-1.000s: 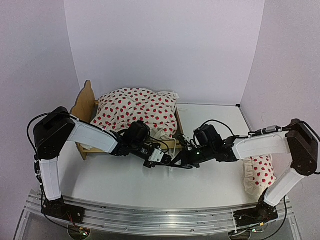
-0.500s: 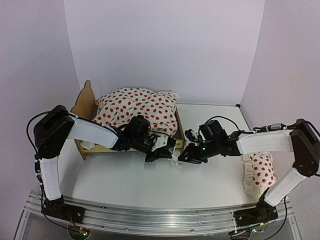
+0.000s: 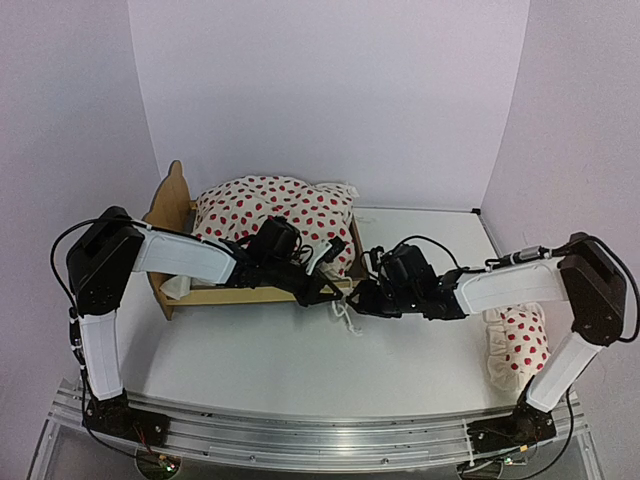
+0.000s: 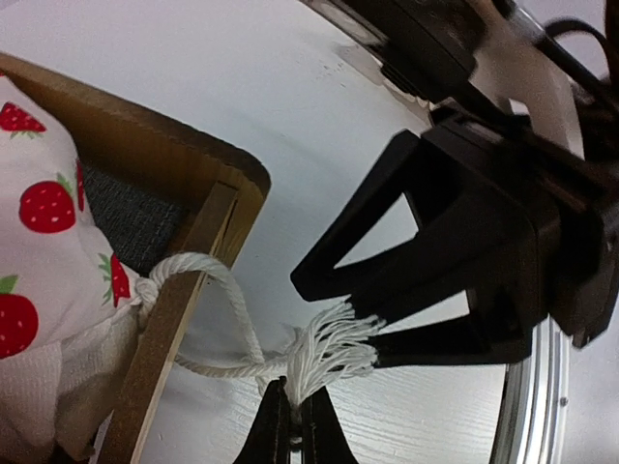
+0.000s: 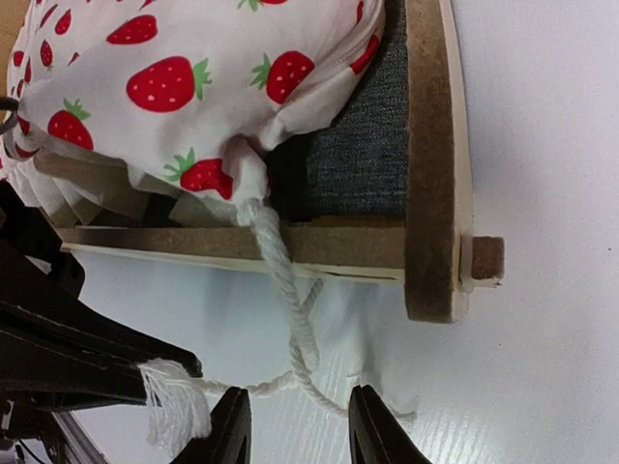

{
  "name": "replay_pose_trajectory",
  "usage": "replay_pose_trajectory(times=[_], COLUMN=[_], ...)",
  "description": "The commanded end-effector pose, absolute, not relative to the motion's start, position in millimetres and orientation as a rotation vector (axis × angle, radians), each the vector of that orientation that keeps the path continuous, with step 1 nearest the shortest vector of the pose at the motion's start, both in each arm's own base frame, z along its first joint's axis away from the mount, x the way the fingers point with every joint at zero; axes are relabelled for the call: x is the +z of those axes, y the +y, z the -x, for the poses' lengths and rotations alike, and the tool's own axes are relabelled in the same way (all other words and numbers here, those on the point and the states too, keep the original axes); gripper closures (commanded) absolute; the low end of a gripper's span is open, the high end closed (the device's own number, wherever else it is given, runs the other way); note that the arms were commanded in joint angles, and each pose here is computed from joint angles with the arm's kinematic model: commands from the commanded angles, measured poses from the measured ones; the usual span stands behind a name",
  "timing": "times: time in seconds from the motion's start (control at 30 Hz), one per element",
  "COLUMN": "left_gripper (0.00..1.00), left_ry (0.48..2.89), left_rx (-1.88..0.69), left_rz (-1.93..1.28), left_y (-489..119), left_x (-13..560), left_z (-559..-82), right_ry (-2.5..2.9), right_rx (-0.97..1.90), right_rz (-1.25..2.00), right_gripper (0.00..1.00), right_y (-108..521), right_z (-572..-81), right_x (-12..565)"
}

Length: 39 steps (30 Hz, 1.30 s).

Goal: Set up the pet bed

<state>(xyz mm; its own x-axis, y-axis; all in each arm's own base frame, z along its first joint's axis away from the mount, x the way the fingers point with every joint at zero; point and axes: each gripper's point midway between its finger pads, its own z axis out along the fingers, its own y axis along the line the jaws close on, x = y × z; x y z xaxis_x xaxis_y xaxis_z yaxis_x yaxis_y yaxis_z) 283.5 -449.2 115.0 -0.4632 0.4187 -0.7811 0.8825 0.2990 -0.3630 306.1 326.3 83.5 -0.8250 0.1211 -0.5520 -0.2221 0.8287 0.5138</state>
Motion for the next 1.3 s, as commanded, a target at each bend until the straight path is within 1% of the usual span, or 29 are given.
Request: replay_pose_trajectory(times=[0.0, 0.13, 0.27, 0.33, 0.43, 0.57, 0.73, 0.93, 1.27], left_gripper=[1.0, 1.0, 1.0, 1.0, 1.0, 1.0, 1.0, 1.0, 1.0], left_ry=[2.09, 2.093, 2.115, 2.116, 2.11, 2.12, 2.152, 2.184, 2.199], left_rx=[-1.034, -1.027, -1.011, -1.006, -0.998, -0.982, -0.957, -0.93, -0.882], left_rz=[-0.975, -0.971, -0.926, -0.922, -0.919, -0.903, -0.889, -0.86, -0.838], left_y=[-447, -448, -446, -447, -448, -448, -444, -438, -431], left_x=[120, 116, 112, 109, 106, 102, 96, 88, 86], left_z=[-300, -302, -306, -305, -302, -304, -304, -305, -308], right_ry=[2.319, 2.32, 2.32, 2.316, 2.307, 2.303, 2.304, 2.295, 2.296], right_rx=[0.761, 0.726, 0.715, 0.719, 0.714, 0.722, 0.784, 0.821, 0.823], right_rz=[-0.051, -0.069, -0.046, -0.013, 0.044, 0.091, 0.156, 0.137, 0.081], right_gripper=[0.69, 0.76, 0.94, 0.98, 1.0, 0.99, 0.89, 0.83, 0.77], right_y=[333, 334, 337, 338, 337, 334, 345, 354, 345], right_z=[-333, -340, -343, -342, -337, -330, -325, -330, -326], right_x=[87, 78, 75, 78, 82, 86, 90, 93, 86])
